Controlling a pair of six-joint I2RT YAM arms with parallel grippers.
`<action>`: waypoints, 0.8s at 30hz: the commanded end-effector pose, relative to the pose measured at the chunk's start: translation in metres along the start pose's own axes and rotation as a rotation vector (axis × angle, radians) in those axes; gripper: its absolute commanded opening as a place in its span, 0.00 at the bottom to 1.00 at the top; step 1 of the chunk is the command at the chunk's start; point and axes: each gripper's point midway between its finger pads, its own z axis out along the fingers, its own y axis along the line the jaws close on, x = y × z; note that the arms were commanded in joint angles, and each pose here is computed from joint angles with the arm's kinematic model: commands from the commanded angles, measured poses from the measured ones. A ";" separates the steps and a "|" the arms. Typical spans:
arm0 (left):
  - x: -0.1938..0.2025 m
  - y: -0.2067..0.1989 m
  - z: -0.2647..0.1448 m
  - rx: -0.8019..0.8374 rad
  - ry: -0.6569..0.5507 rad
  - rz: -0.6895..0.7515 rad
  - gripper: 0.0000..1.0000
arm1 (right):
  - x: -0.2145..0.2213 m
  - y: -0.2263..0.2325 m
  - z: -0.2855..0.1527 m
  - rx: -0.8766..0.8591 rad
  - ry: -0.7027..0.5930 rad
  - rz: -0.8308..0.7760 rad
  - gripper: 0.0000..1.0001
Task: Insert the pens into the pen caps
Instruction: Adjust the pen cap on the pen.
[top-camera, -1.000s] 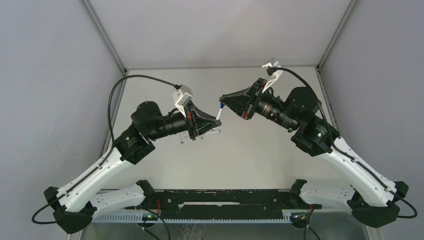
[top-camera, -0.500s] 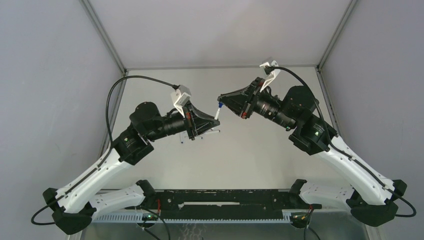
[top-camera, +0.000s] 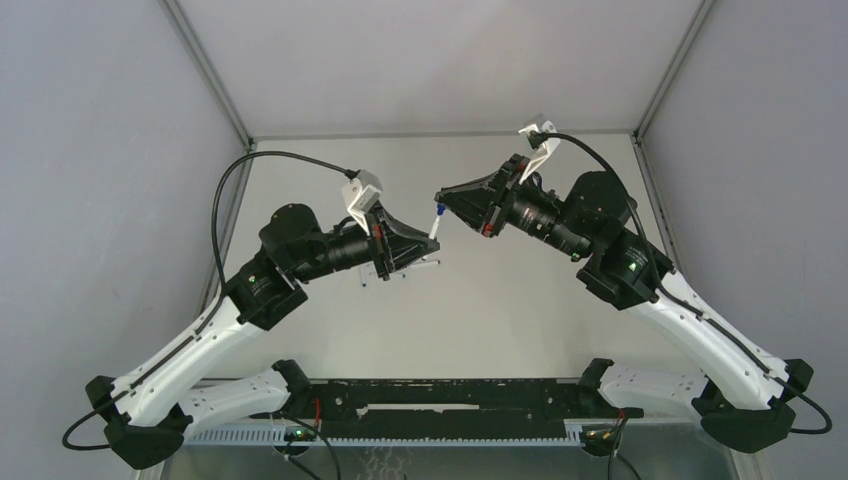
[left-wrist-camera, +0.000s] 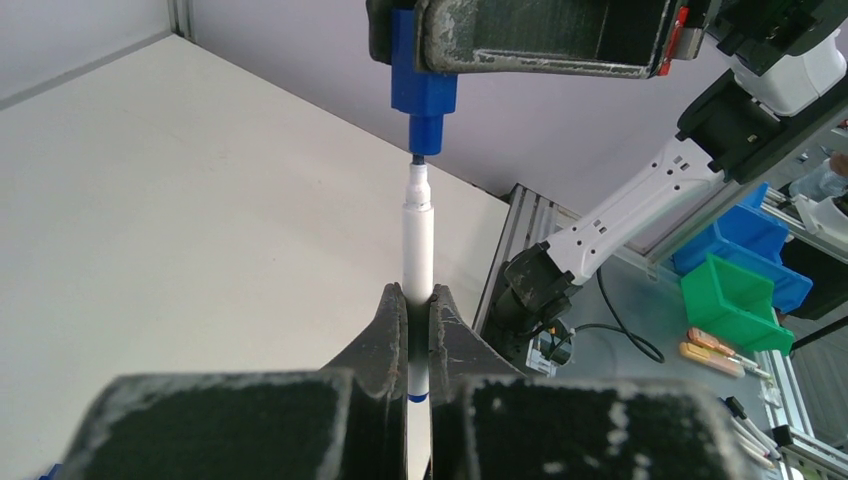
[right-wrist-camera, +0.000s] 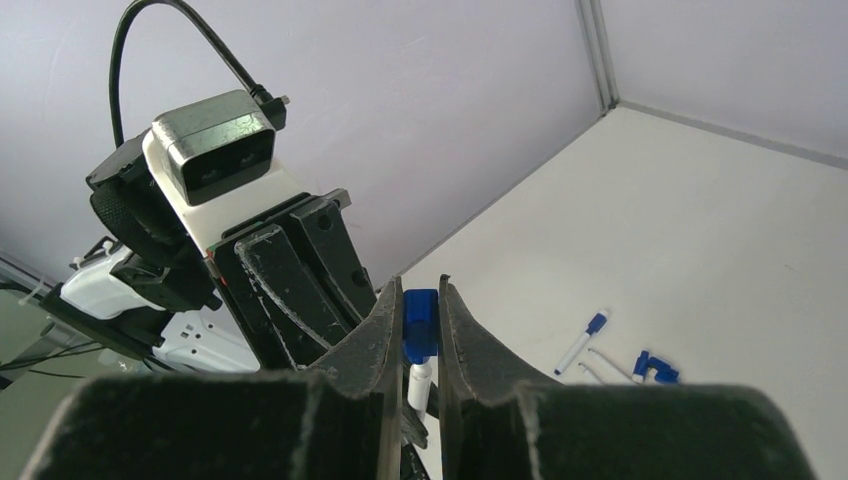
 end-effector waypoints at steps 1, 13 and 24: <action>-0.033 -0.017 -0.004 0.055 -0.098 0.063 0.00 | -0.019 0.003 -0.004 -0.001 -0.069 -0.008 0.00; -0.032 -0.016 -0.004 0.048 -0.097 0.063 0.00 | -0.017 0.005 -0.004 -0.013 -0.060 -0.001 0.00; -0.035 -0.012 -0.006 0.023 -0.114 0.065 0.00 | 0.009 0.018 0.000 -0.106 0.050 0.037 0.00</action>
